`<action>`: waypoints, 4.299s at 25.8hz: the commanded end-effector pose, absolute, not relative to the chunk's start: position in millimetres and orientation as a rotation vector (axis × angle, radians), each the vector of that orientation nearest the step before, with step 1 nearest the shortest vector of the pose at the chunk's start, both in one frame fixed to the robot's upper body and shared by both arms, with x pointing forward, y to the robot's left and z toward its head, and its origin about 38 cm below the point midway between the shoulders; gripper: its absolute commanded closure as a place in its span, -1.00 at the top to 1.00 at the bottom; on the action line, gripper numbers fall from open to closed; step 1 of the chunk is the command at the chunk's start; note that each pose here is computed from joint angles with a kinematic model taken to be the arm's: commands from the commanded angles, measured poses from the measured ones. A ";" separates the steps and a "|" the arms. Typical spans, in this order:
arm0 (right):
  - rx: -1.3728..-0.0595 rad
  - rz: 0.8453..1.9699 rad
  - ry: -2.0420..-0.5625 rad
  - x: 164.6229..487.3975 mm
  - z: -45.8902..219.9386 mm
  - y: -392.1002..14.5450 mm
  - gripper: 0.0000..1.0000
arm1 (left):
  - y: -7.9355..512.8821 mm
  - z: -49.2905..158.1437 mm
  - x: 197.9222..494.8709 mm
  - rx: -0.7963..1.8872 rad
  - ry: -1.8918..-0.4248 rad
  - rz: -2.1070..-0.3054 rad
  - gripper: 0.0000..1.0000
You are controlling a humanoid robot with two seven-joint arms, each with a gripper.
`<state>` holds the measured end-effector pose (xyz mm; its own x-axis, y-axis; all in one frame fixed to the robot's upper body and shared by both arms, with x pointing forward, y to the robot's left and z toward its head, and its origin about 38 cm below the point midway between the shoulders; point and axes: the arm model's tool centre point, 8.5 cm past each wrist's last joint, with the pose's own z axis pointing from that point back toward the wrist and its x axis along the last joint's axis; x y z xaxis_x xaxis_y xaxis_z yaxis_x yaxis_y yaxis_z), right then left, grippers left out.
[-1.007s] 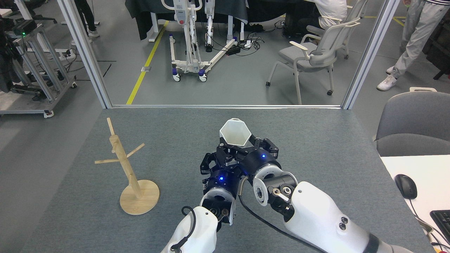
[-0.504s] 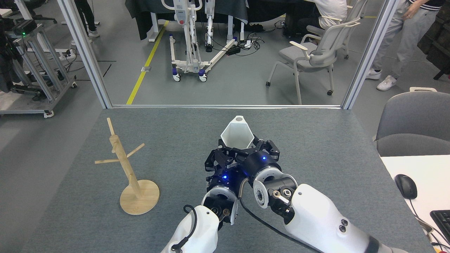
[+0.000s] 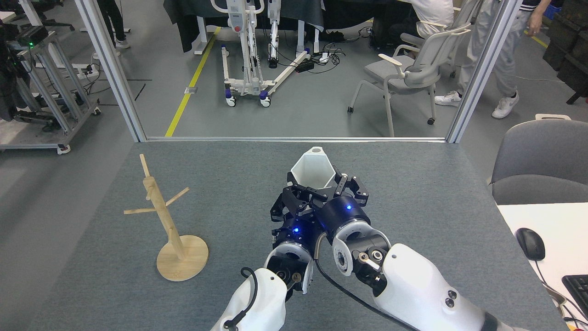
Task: Hang cup on storage rack
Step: 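Grasp the white cup with the left gripper beside the right gripper, then open the right gripper and withdraw it from the cup, then carry the white cup with the left gripper toward the wooden stand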
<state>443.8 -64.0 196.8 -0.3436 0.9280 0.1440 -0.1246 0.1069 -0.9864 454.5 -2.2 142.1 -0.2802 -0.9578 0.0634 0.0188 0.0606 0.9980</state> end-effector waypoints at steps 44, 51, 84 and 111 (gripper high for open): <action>-1.331 1.031 -1.195 426.2 69.6 -325.7 0.98 | 18.4 134.7 412.3 1.262 -1.594 -1.447 -0.96; -1.275 1.065 -1.168 404.4 41.9 -321.8 0.98 | 32.8 158.3 398.9 1.391 -1.647 -1.405 -0.97; -1.290 1.202 -1.007 380.0 53.1 -297.8 1.00 | 178.4 196.7 389.1 1.752 -1.515 -0.986 -0.95; -1.259 1.178 -1.042 383.3 52.8 -279.1 0.99 | 257.4 189.7 366.3 2.010 -1.115 -0.655 -0.93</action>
<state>383.2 -280.0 52.5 0.1325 0.9896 -0.0559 -0.0705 -0.0469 -0.9964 370.6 249.3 192.5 0.4538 -0.8876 -0.0787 -0.5067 -0.3297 0.7966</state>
